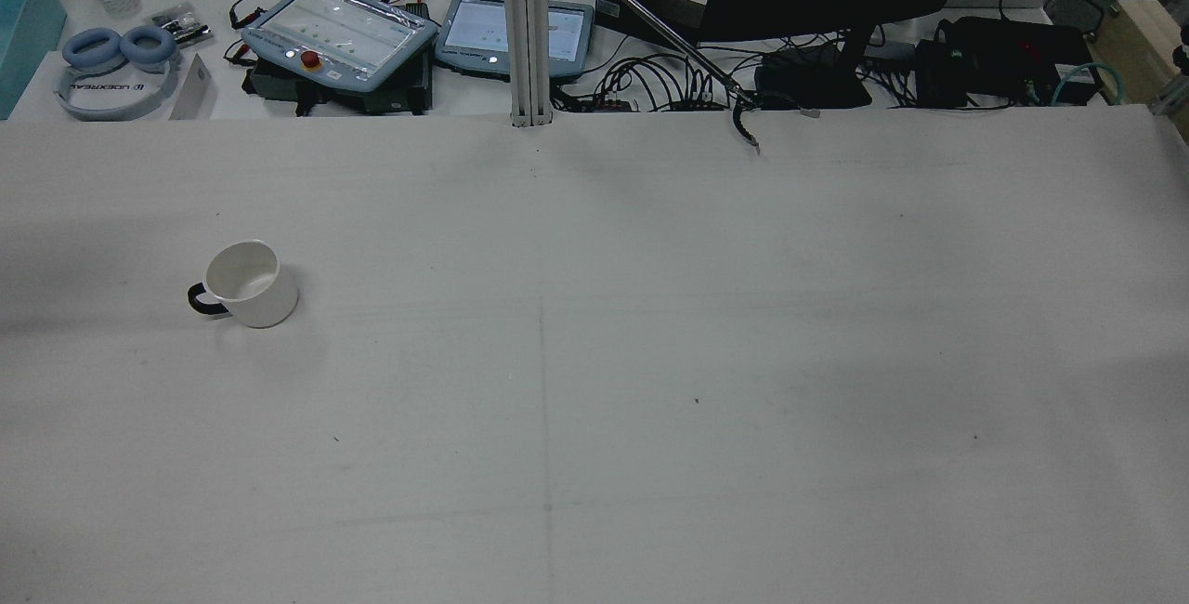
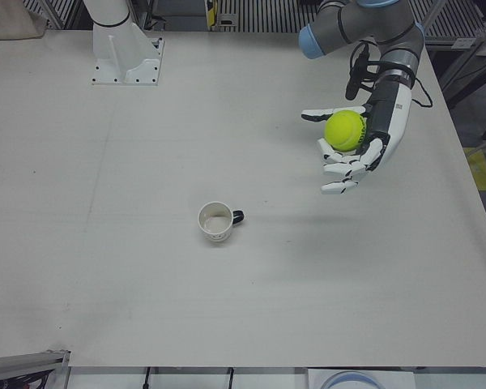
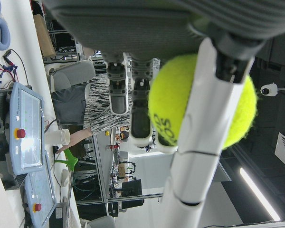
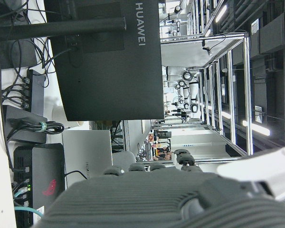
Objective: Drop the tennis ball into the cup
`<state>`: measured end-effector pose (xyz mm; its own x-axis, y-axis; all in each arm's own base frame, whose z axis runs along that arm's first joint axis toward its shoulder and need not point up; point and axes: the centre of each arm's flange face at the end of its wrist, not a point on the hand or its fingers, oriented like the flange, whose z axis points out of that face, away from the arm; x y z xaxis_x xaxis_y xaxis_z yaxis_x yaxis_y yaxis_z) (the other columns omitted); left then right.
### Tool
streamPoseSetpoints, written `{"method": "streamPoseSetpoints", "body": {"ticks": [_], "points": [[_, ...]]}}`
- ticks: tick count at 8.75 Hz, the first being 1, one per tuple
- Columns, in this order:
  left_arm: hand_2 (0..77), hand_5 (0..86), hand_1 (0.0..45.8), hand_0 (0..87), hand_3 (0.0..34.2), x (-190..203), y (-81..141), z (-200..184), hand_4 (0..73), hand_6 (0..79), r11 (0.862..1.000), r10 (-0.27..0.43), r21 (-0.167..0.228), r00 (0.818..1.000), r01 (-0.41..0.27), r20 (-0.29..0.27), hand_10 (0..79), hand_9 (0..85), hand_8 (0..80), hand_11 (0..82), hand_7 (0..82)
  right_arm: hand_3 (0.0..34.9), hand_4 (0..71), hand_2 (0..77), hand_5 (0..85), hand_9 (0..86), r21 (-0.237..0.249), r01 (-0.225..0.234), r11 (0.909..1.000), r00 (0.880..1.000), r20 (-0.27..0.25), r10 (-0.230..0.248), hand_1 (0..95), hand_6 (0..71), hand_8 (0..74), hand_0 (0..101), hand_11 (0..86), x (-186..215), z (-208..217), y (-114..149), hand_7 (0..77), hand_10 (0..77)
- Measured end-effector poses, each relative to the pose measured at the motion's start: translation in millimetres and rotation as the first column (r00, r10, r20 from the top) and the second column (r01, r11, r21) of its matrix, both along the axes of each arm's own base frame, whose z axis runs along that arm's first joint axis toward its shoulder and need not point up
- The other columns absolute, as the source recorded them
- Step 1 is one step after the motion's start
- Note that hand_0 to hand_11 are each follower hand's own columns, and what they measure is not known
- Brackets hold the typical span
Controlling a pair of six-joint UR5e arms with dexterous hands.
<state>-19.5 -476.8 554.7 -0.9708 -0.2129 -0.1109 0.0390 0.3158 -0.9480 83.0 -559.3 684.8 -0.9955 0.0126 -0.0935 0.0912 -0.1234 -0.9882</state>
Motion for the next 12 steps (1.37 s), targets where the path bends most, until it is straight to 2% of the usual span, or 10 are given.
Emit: {"method": "streamPoseSetpoints", "body": {"ticks": [4, 5, 6, 7, 8, 10, 12], "points": [[2.2, 28.9, 27.3, 79.7, 0.0, 1.0, 1.0, -4.8, 20.7, 68.2, 1.000, 0.002, 0.005, 1.000, -0.002, 0.001, 17.4, 49.1, 52.9, 27.8, 42.5, 0.0, 0.0, 0.5, 0.0, 0.0, 0.000, 0.000, 1.0000, 1.000, 0.000, 0.000, 0.5, 0.0, 0.0, 0, 0.5, 0.0, 0.1, 0.0, 0.0, 0.0], [2.2, 28.9, 25.6, 79.6, 0.0, 13.7, -0.4, -6.4, 20.2, 68.2, 1.000, 0.019, 0.016, 1.000, -0.020, 0.014, 17.4, 49.1, 52.9, 27.8, 42.5, 0.0, 0.0, 0.5, 0.0, 0.0, 0.000, 0.000, 1.0000, 1.000, 0.000, 0.000, 0.5, 0.0, 0.0, 0, 0.5, 0.0, 0.1, 0.0, 0.0, 0.0], [1.6, 27.3, 25.6, 79.7, 0.0, 32.9, -4.7, -10.0, 21.8, 68.2, 0.999, 0.023, 0.037, 0.999, -0.024, 0.036, 17.4, 49.1, 52.9, 27.8, 42.5, 0.0, 0.0, 0.5, 0.0, 0.0, 0.000, 0.000, 1.0000, 1.000, 0.000, 0.000, 0.5, 0.0, 0.0, 0, 0.5, 0.0, 0.1, 0.0, 0.0, 0.0], [2.2, 27.3, 23.5, 79.7, 0.0, 62.0, -13.3, -12.2, 22.4, 68.2, 0.998, 0.034, 0.052, 0.998, -0.036, 0.049, 17.4, 49.1, 52.9, 27.3, 42.5, 0.0, 0.0, 0.5, 0.0, 0.0, 0.000, 0.000, 1.0000, 1.000, 0.000, 0.000, 0.5, 0.0, 0.0, 0, 0.5, 0.0, 0.0, -0.1, 0.0, 0.0], [2.2, 24.0, 23.5, 79.7, 0.0, 92.6, -26.4, -14.1, 22.4, 68.2, 0.997, 0.051, 0.059, 0.997, -0.054, 0.053, 17.4, 49.1, 51.3, 26.7, 42.5, 0.0, 0.0, 0.5, 0.0, 0.0, 0.000, 0.000, 1.0000, 1.000, 0.000, 0.000, 0.5, 0.0, 0.0, 0, 0.5, 0.0, 0.0, 0.0, 0.0, 0.0], [2.2, 28.4, 23.5, 79.8, 0.0, 152.7, -58.1, -23.0, 22.4, 68.2, 0.993, 0.096, 0.068, 0.994, -0.100, 0.056, 17.4, 47.5, 52.4, 26.7, 42.5, 0.0, 0.0, 0.5, 0.0, 0.0, 0.000, -0.001, 1.0000, 1.000, 0.000, 0.001, 0.5, 0.0, 0.0, 0, 0.5, 0.1, 0.0, 0.0, 0.5, 0.0], [1.6, 24.0, 23.5, 79.7, 0.0, 202.1, -63.8, -32.3, 22.4, 68.7, 0.987, 0.132, 0.081, 0.989, -0.137, 0.066, 17.4, 48.5, 52.4, 26.7, 42.5, 0.0, 0.0, 0.5, 0.0, 0.0, 0.000, 0.000, 1.0000, 1.000, 0.000, 0.000, 0.5, 0.0, 0.0, 0, 0.5, 0.0, 0.0, -0.1, 0.0, 0.0]]}}
